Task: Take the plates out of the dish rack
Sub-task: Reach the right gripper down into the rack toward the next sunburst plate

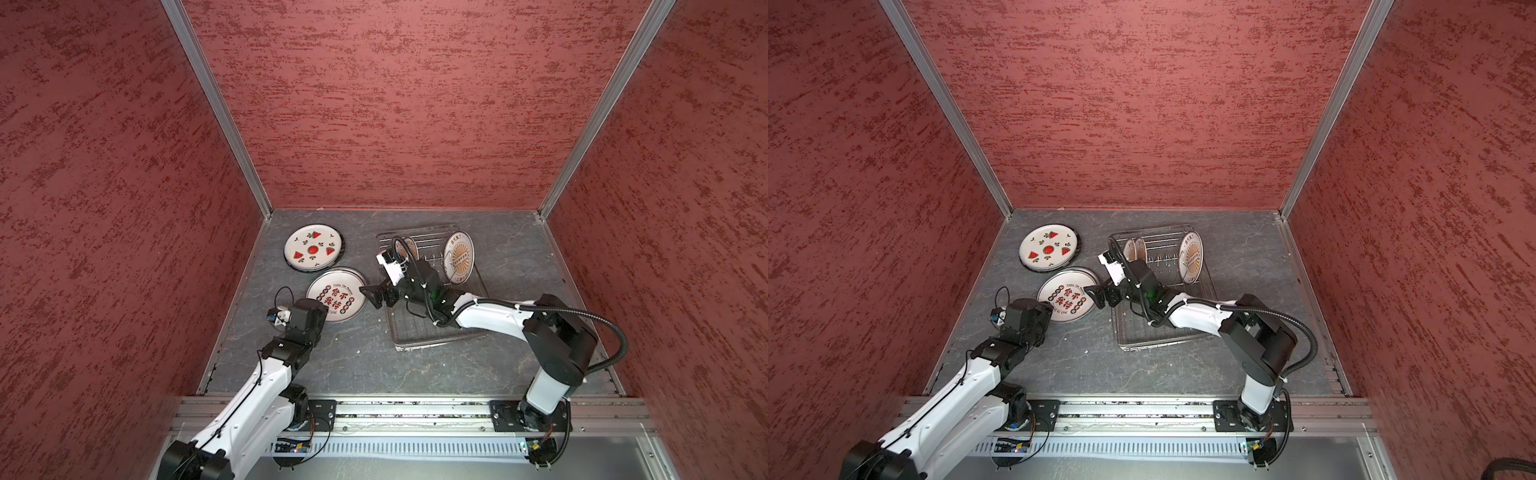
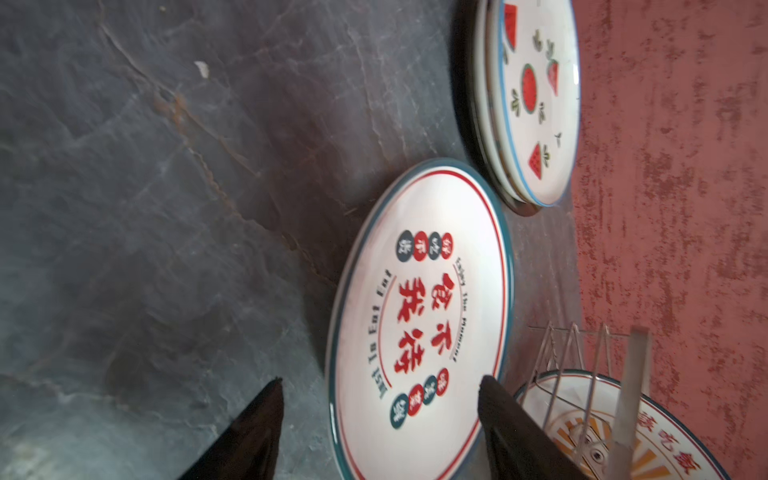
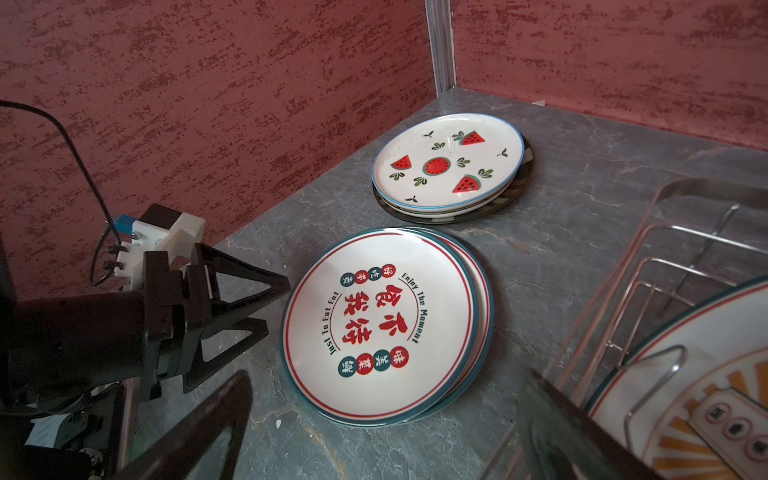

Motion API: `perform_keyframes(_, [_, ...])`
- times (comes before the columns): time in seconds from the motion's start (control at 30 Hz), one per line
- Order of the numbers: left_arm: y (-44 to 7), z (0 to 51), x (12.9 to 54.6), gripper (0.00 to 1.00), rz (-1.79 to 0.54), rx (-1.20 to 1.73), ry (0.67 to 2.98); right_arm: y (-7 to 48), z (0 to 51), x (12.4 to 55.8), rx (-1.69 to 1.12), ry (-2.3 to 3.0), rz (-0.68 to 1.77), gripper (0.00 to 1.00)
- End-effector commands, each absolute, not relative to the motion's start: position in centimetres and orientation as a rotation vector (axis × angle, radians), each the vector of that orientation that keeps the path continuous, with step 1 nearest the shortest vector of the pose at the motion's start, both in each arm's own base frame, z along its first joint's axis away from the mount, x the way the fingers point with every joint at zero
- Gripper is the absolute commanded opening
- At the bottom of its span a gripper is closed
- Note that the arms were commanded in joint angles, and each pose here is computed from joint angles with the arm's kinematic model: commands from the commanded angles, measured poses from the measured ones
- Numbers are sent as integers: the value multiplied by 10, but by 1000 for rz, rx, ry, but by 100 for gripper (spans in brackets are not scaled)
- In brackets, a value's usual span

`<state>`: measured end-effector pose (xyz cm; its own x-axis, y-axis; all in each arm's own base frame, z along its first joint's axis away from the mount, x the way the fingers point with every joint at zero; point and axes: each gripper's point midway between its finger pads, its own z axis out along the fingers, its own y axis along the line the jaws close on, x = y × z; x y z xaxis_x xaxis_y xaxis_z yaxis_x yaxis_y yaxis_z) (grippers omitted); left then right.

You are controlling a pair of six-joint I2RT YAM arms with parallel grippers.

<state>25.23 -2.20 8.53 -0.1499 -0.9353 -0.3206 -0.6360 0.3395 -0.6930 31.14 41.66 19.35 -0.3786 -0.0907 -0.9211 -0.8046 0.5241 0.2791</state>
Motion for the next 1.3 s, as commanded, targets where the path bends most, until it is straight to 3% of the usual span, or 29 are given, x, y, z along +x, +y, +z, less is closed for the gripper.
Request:
perform_keyframes(0.0, [-4,97,244,87,-380,-1353,1795,411,239,306,-743,1665,929,99])
perform_keyframes(0.17, [-13,115,248,100,-391,-1224,1798,375,269,304,-575,1572,890,99])
perform_keyframes(0.33, [-48,147,263,99,-440,-881,1804,318,292,308,-310,1558,788,99])
perform_keyframes(0.73, [-148,190,263,99,-815,-169,1721,248,301,304,-65,1599,626,98])
perform_keyframes(1.0, [-163,200,258,99,-904,-94,1683,270,279,330,-122,1763,488,80])
perform_keyframes(1.13, [-170,197,258,99,-915,-62,1706,292,268,341,-185,1838,479,61])
perform_keyframes(1.27, [-176,199,256,99,-935,-33,1708,302,250,355,-200,1916,416,53])
